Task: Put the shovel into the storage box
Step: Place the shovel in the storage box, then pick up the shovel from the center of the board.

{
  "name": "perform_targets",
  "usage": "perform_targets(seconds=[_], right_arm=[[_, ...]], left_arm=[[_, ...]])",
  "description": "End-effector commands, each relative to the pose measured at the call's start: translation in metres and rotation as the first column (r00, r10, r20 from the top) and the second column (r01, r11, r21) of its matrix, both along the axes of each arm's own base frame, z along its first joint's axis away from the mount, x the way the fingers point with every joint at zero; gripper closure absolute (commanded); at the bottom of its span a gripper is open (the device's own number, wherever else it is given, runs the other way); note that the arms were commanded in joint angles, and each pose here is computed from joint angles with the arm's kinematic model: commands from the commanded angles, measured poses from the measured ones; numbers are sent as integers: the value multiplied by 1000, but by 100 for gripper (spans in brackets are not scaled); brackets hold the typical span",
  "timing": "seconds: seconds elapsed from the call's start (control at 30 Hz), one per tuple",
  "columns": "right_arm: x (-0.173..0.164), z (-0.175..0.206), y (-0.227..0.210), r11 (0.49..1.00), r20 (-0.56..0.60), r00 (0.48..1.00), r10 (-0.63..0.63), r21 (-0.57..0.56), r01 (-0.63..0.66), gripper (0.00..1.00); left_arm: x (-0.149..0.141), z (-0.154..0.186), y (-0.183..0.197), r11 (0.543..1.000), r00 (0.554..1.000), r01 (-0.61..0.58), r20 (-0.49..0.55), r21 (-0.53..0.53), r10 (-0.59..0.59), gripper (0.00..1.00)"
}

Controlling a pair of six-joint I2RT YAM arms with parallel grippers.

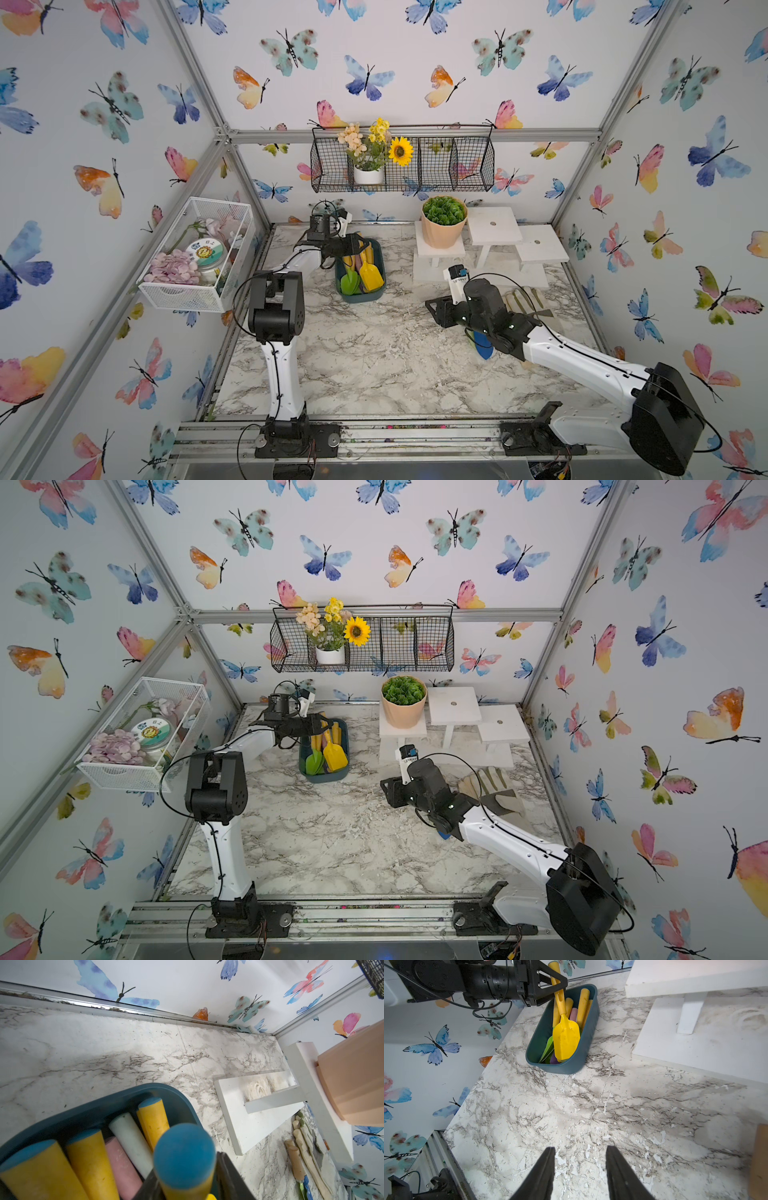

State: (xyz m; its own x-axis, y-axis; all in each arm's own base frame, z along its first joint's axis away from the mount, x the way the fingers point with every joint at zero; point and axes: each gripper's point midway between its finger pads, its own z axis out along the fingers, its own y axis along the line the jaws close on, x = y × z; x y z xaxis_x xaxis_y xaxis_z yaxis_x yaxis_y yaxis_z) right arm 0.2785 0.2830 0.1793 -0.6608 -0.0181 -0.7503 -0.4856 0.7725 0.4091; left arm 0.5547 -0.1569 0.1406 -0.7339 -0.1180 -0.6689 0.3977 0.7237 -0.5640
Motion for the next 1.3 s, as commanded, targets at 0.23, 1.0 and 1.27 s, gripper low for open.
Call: perform_targets(seconds=[0.23, 1.0, 1.27], right_arm=[[4, -5, 7, 1000, -8, 1000, 13, -24, -14, 55], [13, -19, -2, 993, -25, 999, -46, -106, 43, 55], [19, -33, -19, 977, -46, 991, -126, -182, 116, 52]], left_arm=[[4, -15, 14, 996, 996, -74, -50, 54, 77, 47], [-45, 32, 46, 958, 964, -265, 16, 112, 265, 42], [-103, 34, 6, 968, 976, -218, 18, 127, 217, 43]])
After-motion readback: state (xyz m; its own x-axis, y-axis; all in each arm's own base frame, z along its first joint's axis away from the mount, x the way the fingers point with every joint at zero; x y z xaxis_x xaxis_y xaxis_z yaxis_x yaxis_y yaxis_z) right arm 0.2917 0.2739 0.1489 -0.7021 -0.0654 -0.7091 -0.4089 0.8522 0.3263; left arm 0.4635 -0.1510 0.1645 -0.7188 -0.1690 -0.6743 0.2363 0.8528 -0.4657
